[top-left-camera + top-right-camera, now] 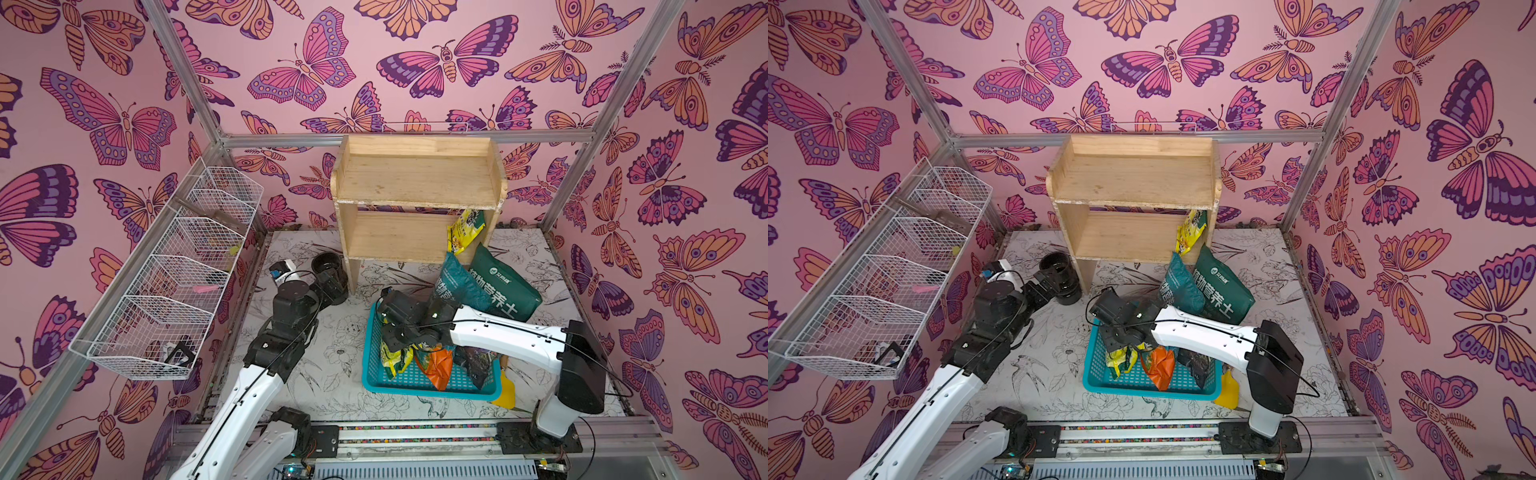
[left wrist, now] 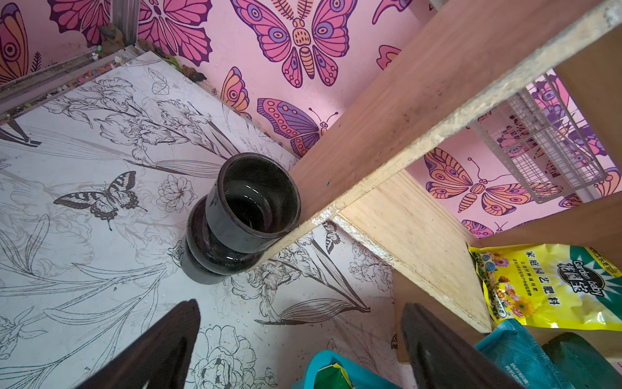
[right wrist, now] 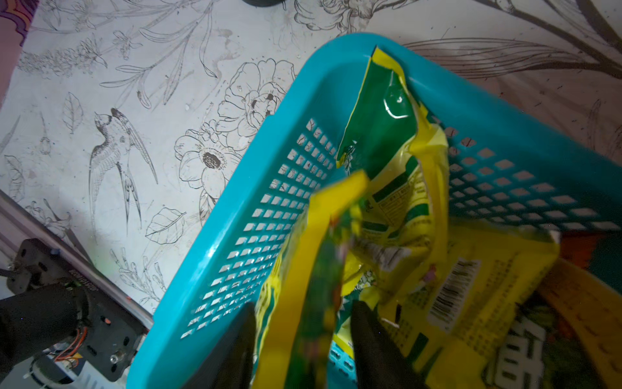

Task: Take down the fertilizer bag from the shelf
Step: Place the fertilizer bag in the storage box, then pick up the fertilizer bag from the shelf, then place the fertilizer bag in the storage box.

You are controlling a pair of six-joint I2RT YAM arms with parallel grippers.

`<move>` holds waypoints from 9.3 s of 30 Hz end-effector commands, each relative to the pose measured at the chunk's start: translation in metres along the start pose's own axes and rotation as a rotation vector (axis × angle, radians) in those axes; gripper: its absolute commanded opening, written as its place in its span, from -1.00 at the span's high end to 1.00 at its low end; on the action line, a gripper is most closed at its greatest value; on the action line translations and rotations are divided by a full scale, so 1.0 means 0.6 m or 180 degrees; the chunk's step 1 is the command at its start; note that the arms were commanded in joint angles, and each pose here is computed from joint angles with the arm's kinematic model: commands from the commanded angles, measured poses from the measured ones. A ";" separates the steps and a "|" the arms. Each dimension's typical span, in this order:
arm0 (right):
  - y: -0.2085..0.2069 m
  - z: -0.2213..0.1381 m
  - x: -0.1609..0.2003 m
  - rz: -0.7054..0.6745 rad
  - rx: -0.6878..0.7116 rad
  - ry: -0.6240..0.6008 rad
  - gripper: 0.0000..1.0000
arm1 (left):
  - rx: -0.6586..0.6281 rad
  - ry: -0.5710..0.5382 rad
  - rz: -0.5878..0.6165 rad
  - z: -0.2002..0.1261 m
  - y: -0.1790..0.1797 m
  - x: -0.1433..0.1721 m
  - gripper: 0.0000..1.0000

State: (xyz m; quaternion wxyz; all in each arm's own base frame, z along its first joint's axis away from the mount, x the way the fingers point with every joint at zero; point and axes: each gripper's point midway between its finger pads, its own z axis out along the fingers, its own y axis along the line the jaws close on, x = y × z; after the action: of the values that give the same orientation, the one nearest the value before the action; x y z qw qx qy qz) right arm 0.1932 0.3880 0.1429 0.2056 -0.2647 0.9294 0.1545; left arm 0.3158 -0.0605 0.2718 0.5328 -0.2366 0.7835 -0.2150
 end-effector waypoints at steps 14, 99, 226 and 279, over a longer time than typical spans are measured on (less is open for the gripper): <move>-0.110 -0.257 -0.143 0.0420 0.0320 -0.1441 -0.98 | 0.1055 0.0761 0.0746 0.030 -0.145 0.041 -0.81; -0.322 -0.445 -0.130 0.1855 -0.0590 -0.2163 -0.47 | 0.1975 0.0190 0.2446 0.130 -0.504 0.250 1.00; 0.047 -0.255 -0.102 0.0277 -0.0557 -0.1717 1.00 | -0.0033 -0.0701 0.1422 -0.031 -0.040 0.006 -1.00; -0.096 -0.188 -0.098 0.0713 0.0402 -0.1385 -0.98 | -0.0325 -0.0800 0.1602 -0.041 -0.007 -0.015 -1.00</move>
State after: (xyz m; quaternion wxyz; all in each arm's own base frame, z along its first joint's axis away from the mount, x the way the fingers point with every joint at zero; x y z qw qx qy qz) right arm 0.2140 0.3550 0.2271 0.3497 -0.1143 0.9040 0.2180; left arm 0.2935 -0.0664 0.3013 0.6596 -0.0854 0.7454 -0.0449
